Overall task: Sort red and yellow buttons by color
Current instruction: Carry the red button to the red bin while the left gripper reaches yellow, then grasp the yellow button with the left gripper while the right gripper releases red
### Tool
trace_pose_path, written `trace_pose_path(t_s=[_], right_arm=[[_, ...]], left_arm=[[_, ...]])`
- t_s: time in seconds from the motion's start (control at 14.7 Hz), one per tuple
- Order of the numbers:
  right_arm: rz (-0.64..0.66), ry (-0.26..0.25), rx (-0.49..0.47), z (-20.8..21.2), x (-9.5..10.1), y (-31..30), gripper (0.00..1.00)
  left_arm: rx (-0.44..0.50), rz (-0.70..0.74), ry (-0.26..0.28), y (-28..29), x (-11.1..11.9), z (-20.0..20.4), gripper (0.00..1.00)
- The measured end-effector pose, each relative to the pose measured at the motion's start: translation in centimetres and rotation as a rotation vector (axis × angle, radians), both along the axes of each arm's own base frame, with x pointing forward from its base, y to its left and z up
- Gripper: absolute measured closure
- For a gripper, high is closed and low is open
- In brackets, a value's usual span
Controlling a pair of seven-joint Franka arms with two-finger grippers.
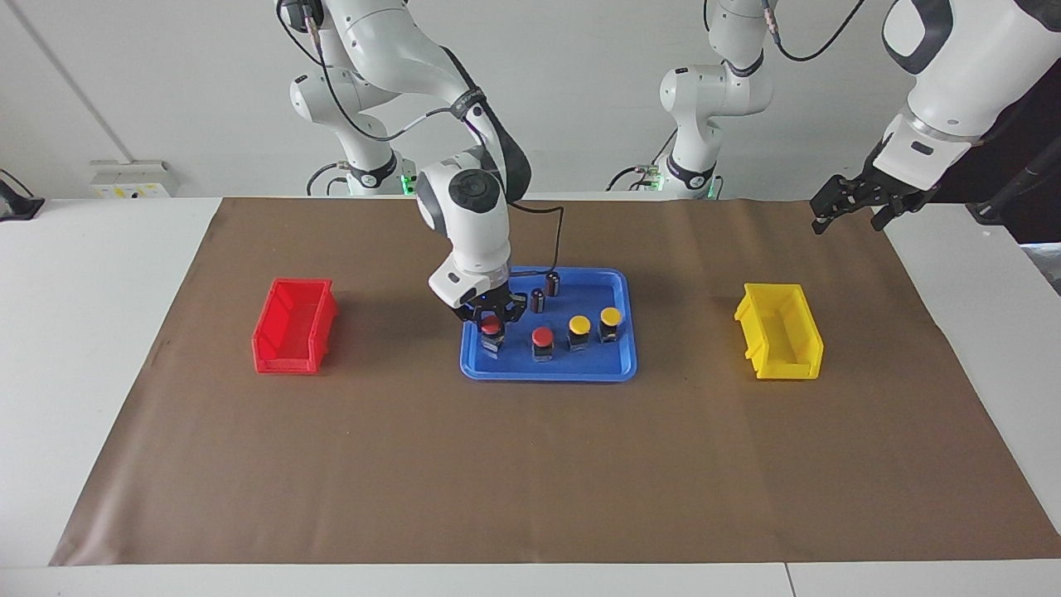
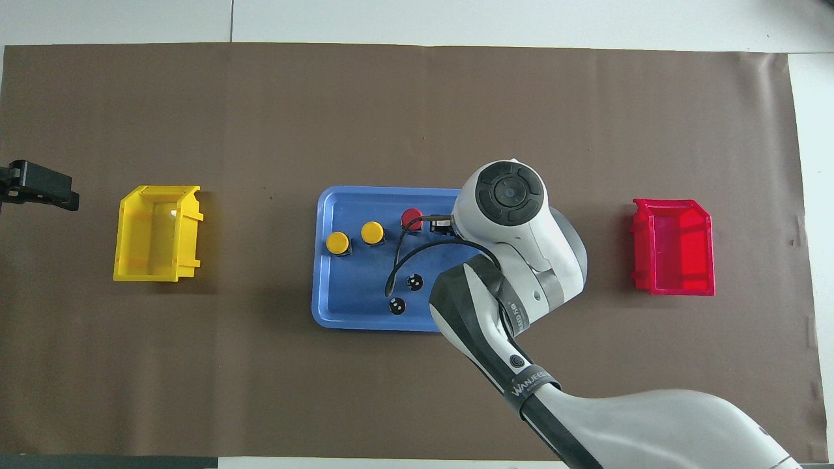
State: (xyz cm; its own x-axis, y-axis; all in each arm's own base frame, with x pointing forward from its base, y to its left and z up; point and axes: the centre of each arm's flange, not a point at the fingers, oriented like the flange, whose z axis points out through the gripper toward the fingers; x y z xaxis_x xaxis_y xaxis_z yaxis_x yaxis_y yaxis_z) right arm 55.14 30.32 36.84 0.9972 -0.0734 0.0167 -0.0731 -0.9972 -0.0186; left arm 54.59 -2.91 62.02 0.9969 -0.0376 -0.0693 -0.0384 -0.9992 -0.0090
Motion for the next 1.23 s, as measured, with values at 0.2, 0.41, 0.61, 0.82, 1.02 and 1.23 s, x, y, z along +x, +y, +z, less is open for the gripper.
trace_pose_path(t_s=[0.2,0.41,0.61,0.82,1.02,1.23], right_arm=[[0.022,0.015,-0.009,7.2,2.8,-4.1,0.59],[0.106,0.069,-0.017,13.0,3.3,-16.1,0.59],[0.167,0.104,0.001,13.7,1.6,-26.7,0.59],[0.209,0.119,0.013,11.7,0.5,-31.5,0.59],[0.226,0.086,0.011,9.4,0.0,-33.1,0.59],[0.269,0.058,0.008,6.5,-1.8,-34.1,0.59]], left_arm=[[0.000,0.001,-0.002,-0.2,0.0,0.1,0.00],[-0.006,0.042,-0.083,-3.9,0.4,-0.8,0.00],[-0.034,0.076,-0.148,-16.0,-1.9,-8.5,0.00],[-0.025,0.071,-0.107,-24.4,-5.0,-15.8,0.00],[-0.018,0.083,-0.092,-28.9,-6.0,-20.1,0.00],[-0.019,0.086,-0.090,-30.6,-6.2,-23.0,0.04]])
